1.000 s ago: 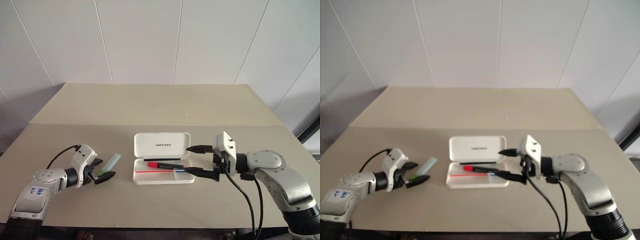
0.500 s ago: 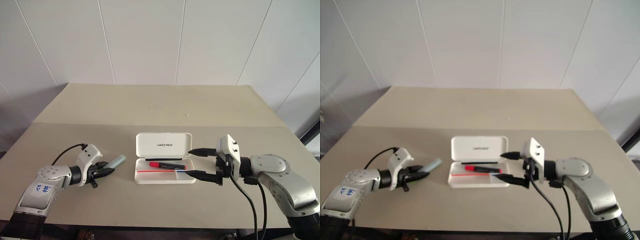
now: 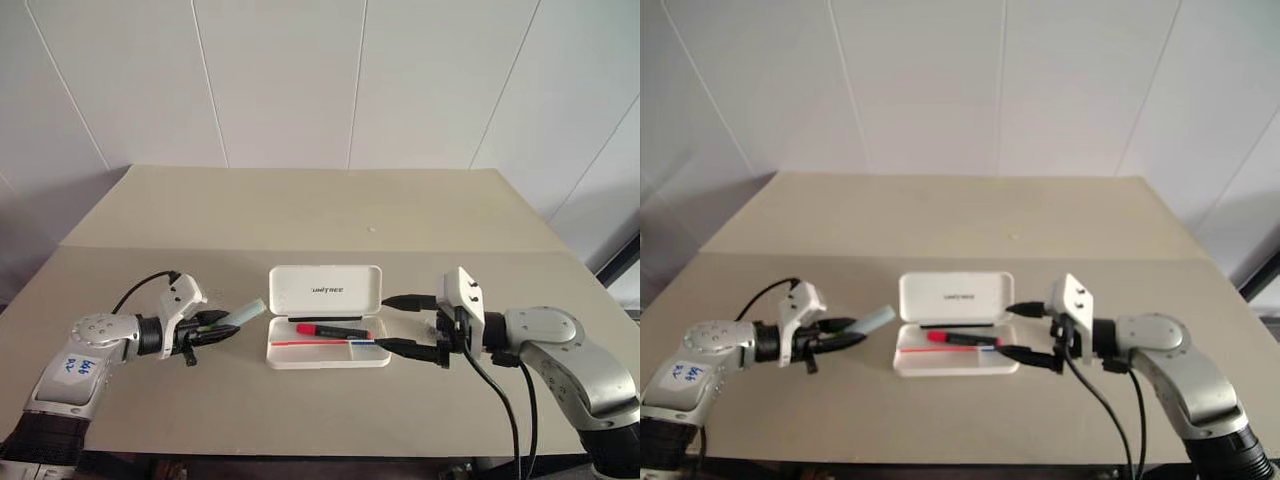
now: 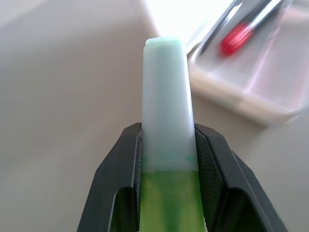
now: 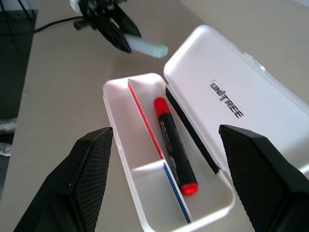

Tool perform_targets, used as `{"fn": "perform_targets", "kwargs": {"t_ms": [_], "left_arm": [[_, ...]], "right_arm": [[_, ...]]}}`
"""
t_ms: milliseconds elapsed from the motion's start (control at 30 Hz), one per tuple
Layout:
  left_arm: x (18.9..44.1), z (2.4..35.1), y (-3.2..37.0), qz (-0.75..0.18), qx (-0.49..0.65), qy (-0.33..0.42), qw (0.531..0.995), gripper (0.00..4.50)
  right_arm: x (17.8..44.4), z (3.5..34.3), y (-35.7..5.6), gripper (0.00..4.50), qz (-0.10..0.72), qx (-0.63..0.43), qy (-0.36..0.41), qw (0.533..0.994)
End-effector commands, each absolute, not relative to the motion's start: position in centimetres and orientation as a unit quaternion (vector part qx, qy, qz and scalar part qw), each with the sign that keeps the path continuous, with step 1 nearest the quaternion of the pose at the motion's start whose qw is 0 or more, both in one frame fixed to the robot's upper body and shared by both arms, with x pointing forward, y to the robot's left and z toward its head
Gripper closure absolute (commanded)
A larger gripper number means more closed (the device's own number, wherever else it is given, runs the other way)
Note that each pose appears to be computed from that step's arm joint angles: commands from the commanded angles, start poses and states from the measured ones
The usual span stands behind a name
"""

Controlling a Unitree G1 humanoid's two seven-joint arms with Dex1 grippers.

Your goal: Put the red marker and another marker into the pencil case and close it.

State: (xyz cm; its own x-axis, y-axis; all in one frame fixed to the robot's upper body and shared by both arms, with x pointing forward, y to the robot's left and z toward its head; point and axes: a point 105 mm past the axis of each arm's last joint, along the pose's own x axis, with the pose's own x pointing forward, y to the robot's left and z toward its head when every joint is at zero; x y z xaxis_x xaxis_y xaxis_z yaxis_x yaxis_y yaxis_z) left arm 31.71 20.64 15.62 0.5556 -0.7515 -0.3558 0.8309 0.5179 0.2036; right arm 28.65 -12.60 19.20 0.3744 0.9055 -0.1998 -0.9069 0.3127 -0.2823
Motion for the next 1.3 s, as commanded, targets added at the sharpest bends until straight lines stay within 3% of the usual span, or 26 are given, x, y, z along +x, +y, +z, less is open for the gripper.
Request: {"fn": "perform_targets", "kwargs": {"t_ms": [33,333,633,1067,1300], "left_arm": [[30.8,18.8,19.3,-0.510,0.193,0.073,0.835,3.39],[31.0,19.7,16.2,-0.604,0.241,0.072,0.756,3.39],[34.2,18.6,10.5,-0.611,0.260,0.068,0.745,3.39],[32.1,15.8,7.2,-0.636,0.300,0.107,0.703,3.39],[31.8,14.9,6.4,-0.626,0.308,0.120,0.706,3.39]], "right_arm": [[28.3,20.6,-13.3,0.00,0.553,-0.186,-0.023,0.811],[28.0,20.4,-14.0,0.00,0.545,-0.182,-0.024,0.818],[27.7,20.0,-14.7,0.00,0.521,-0.181,-0.023,0.834],[26.7,19.2,-16.0,0.00,0.483,-0.179,-0.012,0.857],[26.8,19.2,-16.0,0.00,0.480,-0.180,-0.012,0.858]]}}
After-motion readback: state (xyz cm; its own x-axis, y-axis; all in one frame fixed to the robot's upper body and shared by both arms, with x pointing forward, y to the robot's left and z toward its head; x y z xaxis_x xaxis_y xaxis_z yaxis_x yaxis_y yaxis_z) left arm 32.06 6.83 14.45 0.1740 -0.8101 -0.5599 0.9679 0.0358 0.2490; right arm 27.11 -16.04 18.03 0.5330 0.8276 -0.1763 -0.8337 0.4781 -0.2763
